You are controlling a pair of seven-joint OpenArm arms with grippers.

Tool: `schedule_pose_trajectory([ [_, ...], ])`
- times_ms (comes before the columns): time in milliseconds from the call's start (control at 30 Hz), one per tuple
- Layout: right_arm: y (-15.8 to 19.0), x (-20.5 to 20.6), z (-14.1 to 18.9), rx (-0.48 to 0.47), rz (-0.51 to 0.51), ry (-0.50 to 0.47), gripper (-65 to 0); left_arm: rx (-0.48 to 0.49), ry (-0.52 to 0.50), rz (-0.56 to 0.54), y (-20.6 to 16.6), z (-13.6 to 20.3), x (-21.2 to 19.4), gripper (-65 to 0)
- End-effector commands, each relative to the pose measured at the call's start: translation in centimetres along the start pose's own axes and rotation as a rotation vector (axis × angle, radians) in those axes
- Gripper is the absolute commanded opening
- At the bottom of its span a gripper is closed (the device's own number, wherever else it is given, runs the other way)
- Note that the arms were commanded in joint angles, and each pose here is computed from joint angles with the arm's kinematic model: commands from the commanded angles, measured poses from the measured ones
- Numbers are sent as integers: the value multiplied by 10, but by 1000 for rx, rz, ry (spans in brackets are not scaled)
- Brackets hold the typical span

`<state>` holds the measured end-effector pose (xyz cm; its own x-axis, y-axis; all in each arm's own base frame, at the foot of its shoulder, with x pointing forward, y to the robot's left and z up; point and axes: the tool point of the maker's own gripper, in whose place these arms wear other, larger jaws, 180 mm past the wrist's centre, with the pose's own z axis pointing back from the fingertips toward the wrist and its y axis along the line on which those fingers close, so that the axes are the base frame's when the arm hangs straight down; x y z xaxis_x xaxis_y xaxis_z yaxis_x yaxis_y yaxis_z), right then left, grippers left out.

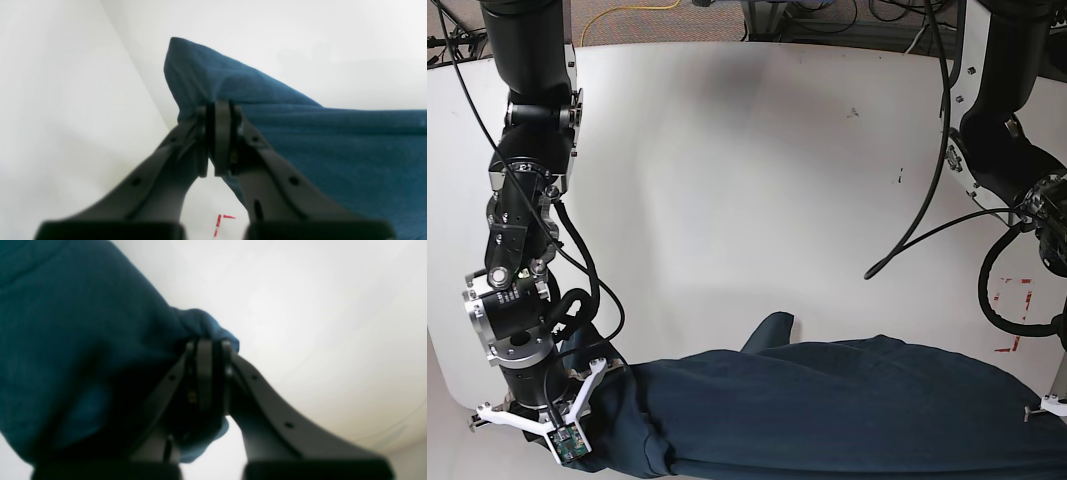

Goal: Fold the T-shirt properly
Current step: 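Swing the held shirt across the table, laying it down lengthwise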

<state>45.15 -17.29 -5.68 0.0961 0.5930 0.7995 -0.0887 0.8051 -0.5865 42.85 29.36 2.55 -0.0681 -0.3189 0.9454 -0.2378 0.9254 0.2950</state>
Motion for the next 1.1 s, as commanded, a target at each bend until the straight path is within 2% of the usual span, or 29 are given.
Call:
schedule_pose_trajectory([
  [0,-21,5,6,-69,1,-23,-642,45,-42,-4,13,4,13,-650],
  [200,-11,-13,7,-51,-12,5,-643,37,-4,-7,9,5,-5,-650],
  [267,0,-33,8,-28,-16,49,-643,24,9,-23,4,9,-11,-650],
  [533,24,-73,17,23,-28,129,-644,-2,88,-44,-6,17,-46,-650],
  [600,55,-107,32,88,-39,196,-646,-31,169,-51,-15,28,-81,-649],
  [867,87,-141,51,146,-83,267,-646,-43,278,-65,-15,48,-128,-650],
  [1067,110,-163,65,183,-152,307,-647,-55,374,-82,-14,69,-165,-649],
])
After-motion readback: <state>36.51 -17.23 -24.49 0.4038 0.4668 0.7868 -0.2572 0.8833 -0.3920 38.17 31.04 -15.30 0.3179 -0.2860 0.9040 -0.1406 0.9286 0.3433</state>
